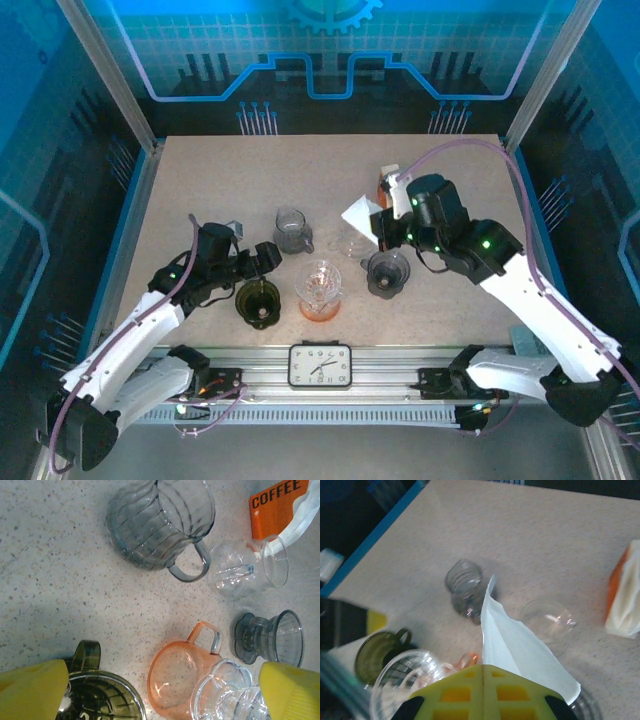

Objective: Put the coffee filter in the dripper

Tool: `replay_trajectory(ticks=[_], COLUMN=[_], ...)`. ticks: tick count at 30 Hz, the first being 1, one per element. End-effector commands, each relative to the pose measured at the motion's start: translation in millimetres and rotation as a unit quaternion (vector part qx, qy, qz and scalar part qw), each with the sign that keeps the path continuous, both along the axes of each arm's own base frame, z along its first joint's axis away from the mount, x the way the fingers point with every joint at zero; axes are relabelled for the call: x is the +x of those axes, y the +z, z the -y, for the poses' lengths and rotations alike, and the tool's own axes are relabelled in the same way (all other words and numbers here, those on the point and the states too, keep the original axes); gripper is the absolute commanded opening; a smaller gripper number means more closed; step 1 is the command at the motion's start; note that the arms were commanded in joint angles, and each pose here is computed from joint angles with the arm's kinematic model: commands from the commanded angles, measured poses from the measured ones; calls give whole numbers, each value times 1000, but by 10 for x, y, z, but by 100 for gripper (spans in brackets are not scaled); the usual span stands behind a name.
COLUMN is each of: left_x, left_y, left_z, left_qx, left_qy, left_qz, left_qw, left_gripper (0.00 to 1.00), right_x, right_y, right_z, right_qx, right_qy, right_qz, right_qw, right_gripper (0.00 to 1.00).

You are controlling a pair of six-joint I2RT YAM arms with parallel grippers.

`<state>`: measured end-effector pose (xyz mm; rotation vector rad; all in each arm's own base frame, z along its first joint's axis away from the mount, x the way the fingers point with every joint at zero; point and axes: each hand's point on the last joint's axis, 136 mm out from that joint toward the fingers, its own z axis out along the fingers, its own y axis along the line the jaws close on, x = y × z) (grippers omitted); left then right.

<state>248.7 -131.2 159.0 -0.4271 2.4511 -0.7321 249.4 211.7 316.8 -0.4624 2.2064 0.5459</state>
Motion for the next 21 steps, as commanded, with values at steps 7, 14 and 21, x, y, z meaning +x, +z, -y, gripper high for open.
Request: replay_trajectory(ticks=[7, 14, 21], left_x=[-91, -83, -92], left_y=[120, 192, 248], left_z=[80, 99, 93], left_qx=[-34, -42, -39], left_qy=[-14, -16, -21], left_qz=[-11, 1, 10], left_qw=[999, 999, 999], left_gripper=[99, 99, 99], right_x=[-673, -741, -738], right_y=[-246, -378, -396], right_z=[-206, -446, -676], right_qx=[-83, -132, -164], right_qy=[96, 131, 161], right_qz=[-72, -97, -108], right_qw=[989, 978, 967], right_gripper=[0, 0, 0])
